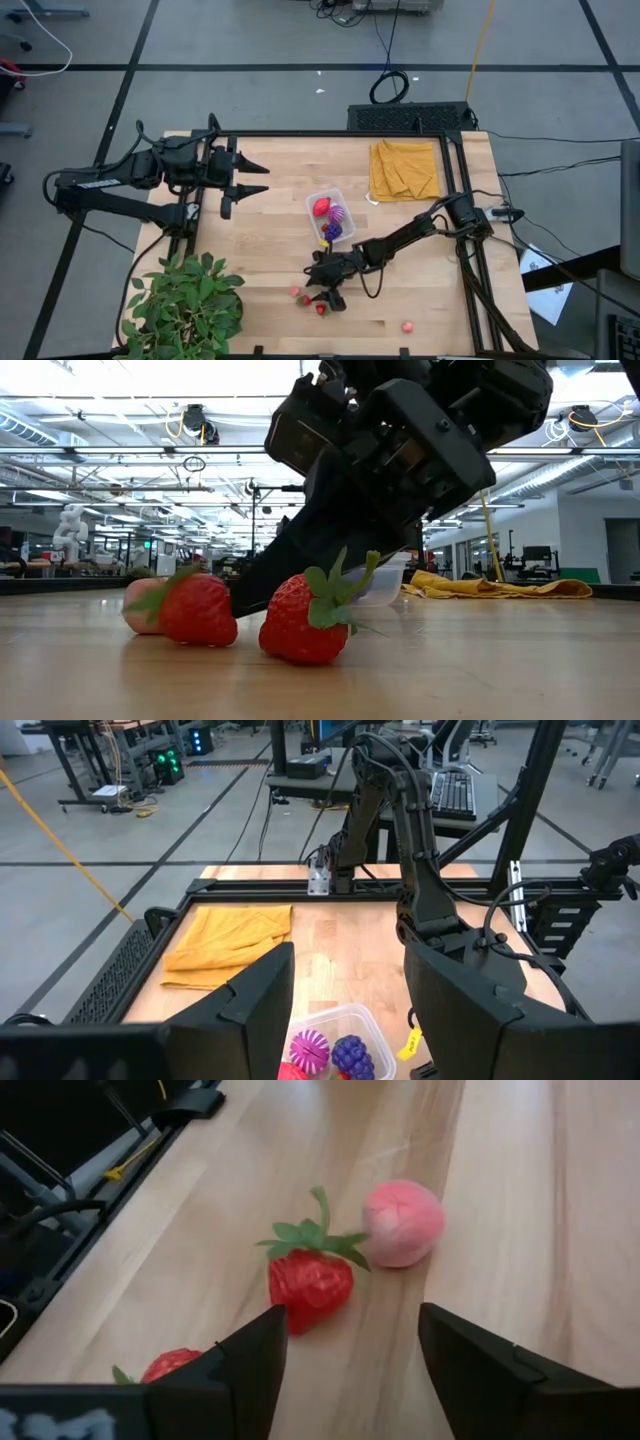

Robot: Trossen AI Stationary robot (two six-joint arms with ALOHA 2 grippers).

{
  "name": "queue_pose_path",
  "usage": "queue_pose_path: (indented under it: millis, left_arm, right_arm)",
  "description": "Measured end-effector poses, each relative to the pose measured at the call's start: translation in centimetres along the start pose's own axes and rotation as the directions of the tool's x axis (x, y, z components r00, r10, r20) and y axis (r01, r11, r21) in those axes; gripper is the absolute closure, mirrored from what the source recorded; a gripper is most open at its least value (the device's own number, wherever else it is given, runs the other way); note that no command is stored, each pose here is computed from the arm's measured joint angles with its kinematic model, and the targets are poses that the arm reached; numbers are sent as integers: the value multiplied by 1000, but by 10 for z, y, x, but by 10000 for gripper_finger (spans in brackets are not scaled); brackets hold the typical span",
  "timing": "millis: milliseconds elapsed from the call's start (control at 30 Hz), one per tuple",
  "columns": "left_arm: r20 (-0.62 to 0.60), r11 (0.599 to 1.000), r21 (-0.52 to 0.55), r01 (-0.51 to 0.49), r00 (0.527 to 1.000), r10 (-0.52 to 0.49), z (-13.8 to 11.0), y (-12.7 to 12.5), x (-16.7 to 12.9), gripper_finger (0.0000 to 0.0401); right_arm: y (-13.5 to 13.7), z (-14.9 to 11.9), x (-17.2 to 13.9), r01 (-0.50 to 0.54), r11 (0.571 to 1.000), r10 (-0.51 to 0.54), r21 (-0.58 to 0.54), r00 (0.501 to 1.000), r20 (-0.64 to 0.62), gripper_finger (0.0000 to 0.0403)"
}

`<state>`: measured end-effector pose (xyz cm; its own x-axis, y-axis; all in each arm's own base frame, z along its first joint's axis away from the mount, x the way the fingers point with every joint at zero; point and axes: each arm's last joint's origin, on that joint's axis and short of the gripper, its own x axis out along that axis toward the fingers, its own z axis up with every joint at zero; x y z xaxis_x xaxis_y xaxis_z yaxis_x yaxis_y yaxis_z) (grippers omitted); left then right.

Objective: Pick and placing Produce into tupperware
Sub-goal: Put the top red strawberry into the transparent container

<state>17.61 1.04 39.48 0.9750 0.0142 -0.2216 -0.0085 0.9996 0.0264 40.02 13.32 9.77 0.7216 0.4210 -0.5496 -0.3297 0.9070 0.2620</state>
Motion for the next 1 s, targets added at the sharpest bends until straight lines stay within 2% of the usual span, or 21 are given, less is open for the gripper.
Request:
queue_pose_path:
  millis: [400, 733, 1000]
  left_arm:
    - [1, 1000, 9, 0, 1000, 0, 0, 0, 0, 206]
    - [1, 1000, 9, 0, 1000, 0, 0, 0, 0, 205]
    - [1, 1000, 7, 0, 1000, 0, 0, 0, 0, 206]
  right_arm:
    - [2, 1, 0, -2, 1000, 2, 31, 1000, 9, 154]
    - [16, 9, 3, -38, 999, 38, 4, 997, 60, 151]
    - [25, 23, 7, 72, 995, -74, -62, 997, -22, 151]
